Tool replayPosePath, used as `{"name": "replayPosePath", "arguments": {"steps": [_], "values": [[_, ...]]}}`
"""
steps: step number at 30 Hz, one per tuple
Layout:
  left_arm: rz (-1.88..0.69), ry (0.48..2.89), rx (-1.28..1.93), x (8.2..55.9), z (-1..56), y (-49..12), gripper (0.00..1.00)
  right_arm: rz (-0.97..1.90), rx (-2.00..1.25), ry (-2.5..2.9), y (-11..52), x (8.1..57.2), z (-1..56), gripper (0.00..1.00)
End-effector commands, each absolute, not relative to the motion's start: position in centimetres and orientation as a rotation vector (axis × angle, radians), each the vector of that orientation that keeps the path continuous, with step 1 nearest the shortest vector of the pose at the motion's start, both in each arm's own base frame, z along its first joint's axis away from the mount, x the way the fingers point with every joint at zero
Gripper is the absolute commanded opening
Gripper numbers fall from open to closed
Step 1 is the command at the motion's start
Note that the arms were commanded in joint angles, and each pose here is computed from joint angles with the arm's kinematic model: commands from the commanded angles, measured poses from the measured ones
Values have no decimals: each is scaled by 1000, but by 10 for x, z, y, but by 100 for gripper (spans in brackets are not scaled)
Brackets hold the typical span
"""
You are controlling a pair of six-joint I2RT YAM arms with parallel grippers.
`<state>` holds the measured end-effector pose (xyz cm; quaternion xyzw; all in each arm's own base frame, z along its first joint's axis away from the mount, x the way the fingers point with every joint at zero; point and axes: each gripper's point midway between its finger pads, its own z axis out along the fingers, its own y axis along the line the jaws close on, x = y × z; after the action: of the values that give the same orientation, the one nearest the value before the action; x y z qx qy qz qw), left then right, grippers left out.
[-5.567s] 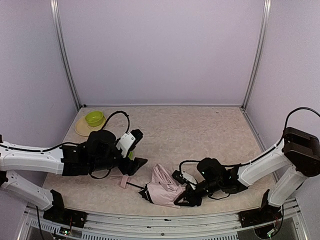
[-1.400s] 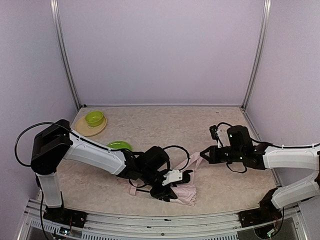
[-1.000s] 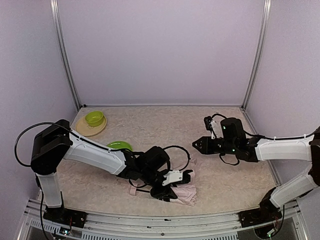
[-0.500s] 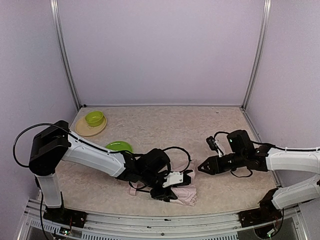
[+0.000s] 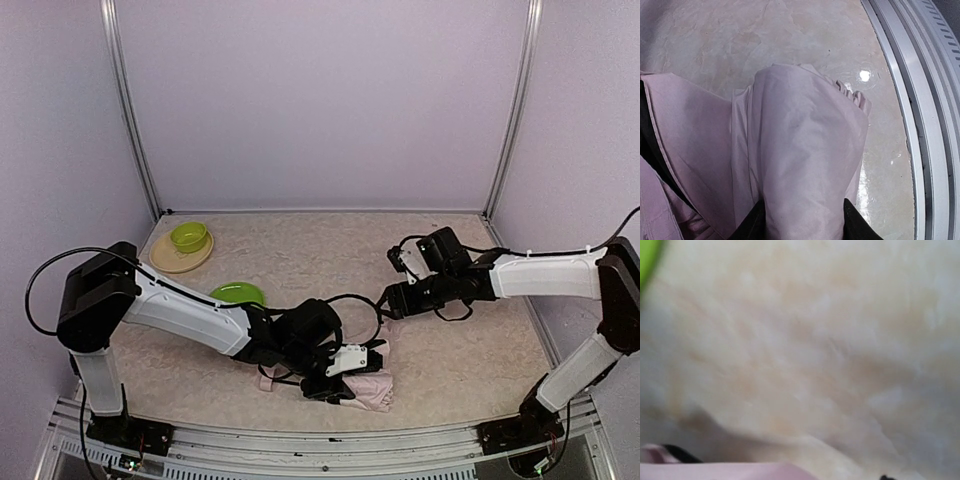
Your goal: Put away the umbrella
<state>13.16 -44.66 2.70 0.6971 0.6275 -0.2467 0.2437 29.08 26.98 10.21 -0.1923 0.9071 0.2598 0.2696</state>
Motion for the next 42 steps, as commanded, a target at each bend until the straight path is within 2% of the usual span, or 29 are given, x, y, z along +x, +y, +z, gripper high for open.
{"name": "replayPosePath", "arguments": {"steps": [1,6,8,10,12,13,15,19,22,25,29,35,39,42], "values": [[-439,1994,2103,109,-53,-374,43,652,-657,2541,280,281,77,68],[-450,1991,2097,109,-53,-374,44,697,-685,2567,283,268,69,66],[-446,2000,2094,109,-54,-373,44,709,-684,2576,281,263,66,61],[-443,2003,2096,109,-55,-373,44,716,-684,2588,279,258,61,47],[-439,2009,2094,109,-56,-372,44,711,-686,2592,277,257,61,19],[-432,2016,2089,110,-57,-371,44,709,-681,2582,277,258,65,9],[-431,2046,2074,112,-59,-370,44,716,-667,2528,278,262,84,2],[-428,2165,1975,130,-67,-366,43,776,-596,2341,276,266,151,0],[-476,2320,1778,164,-69,-364,42,885,-505,2222,270,254,192,1],[-551,2382,1604,194,-63,-373,39,1007,-375,2139,261,237,204,0],[-619,2396,1423,222,-52,-388,37,1194,-229,2079,266,215,194,0],[-610,2451,1184,270,-56,-378,34,1281,-162,2130,281,184,167,1],[-626,2473,1025,305,-55,-358,32,1253,-173,2302,280,160,126,6],[-686,2375,1096,299,-39,-366,33,1239,-134,2424,272,139,89,15]]}}
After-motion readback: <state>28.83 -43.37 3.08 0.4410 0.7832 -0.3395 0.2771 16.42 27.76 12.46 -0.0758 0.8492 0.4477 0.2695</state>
